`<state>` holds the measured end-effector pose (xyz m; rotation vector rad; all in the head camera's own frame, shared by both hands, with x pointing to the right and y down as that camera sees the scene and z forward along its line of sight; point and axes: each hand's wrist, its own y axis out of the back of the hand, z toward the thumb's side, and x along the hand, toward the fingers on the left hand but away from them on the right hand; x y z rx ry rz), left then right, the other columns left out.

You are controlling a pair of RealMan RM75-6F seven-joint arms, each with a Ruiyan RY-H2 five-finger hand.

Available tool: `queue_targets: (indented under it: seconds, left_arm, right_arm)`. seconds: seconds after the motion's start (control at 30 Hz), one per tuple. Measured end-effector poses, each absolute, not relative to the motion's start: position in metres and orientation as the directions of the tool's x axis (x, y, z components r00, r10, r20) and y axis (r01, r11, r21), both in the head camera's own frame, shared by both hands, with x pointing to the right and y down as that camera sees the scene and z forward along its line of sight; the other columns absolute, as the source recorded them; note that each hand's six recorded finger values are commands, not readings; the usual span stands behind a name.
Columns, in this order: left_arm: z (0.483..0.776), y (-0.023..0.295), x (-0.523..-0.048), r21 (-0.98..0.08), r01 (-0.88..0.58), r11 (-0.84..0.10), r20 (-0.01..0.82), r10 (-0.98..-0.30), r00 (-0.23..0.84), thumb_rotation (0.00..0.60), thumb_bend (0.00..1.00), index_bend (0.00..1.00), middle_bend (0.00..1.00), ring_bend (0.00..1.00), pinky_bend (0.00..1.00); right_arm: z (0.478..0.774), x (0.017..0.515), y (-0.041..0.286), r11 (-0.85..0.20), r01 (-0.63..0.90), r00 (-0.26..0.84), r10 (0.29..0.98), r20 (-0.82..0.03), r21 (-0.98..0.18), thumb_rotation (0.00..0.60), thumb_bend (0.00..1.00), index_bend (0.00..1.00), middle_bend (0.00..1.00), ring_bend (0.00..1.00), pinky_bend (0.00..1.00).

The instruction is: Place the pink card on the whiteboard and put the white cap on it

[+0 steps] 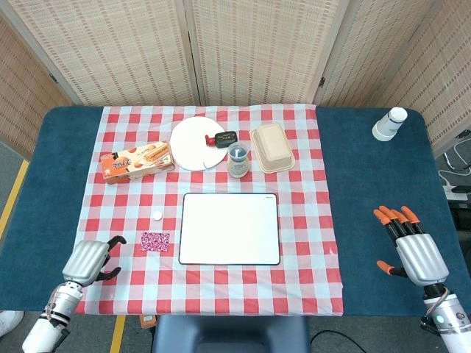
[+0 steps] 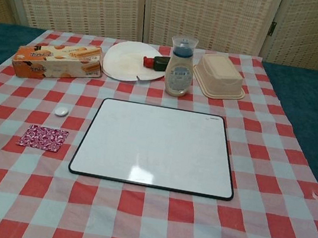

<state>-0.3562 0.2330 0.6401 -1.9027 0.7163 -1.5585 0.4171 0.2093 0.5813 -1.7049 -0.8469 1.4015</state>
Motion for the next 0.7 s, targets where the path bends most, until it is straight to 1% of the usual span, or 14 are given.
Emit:
queue_targets:
  seconds: [0.2,0.33,0.7]
  left_arm:
    - [0.656,0.236,-0.332,-0.741,-0.078,-0.667,0.655,-0.744,0.131,0.600,0.23,0.29,1.00,1.00,1.00]
    - [0.664,0.237,-0.327,-0.741,-0.077,-0.667,0.660,-0.745,0.093,0.600,0.23,0.30,1.00,1.00,1.00]
    - [0.667,0.228,-0.306,-0.742,-0.071,-0.666,0.658,-0.745,0.107,0.600,0.23,0.31,1.00,1.00,1.00]
  right_arm:
    - [0.581,0.418,0.210,-0.497,0.029,0.180,0.856,-0.485,-0.867,0.600,0.00,0.08,0.04,0.00,0.00]
    - [0.580,0.418,0.209,-0.492,0.033,0.182,0.859,-0.479,-0.870,0.600,0.00,0.08,0.04,0.00,0.00]
    - [0.578,0.419,0.209,-0.487,0.034,0.180,0.862,-0.474,-0.873,0.600,0.00,0.08,0.04,0.00,0.00]
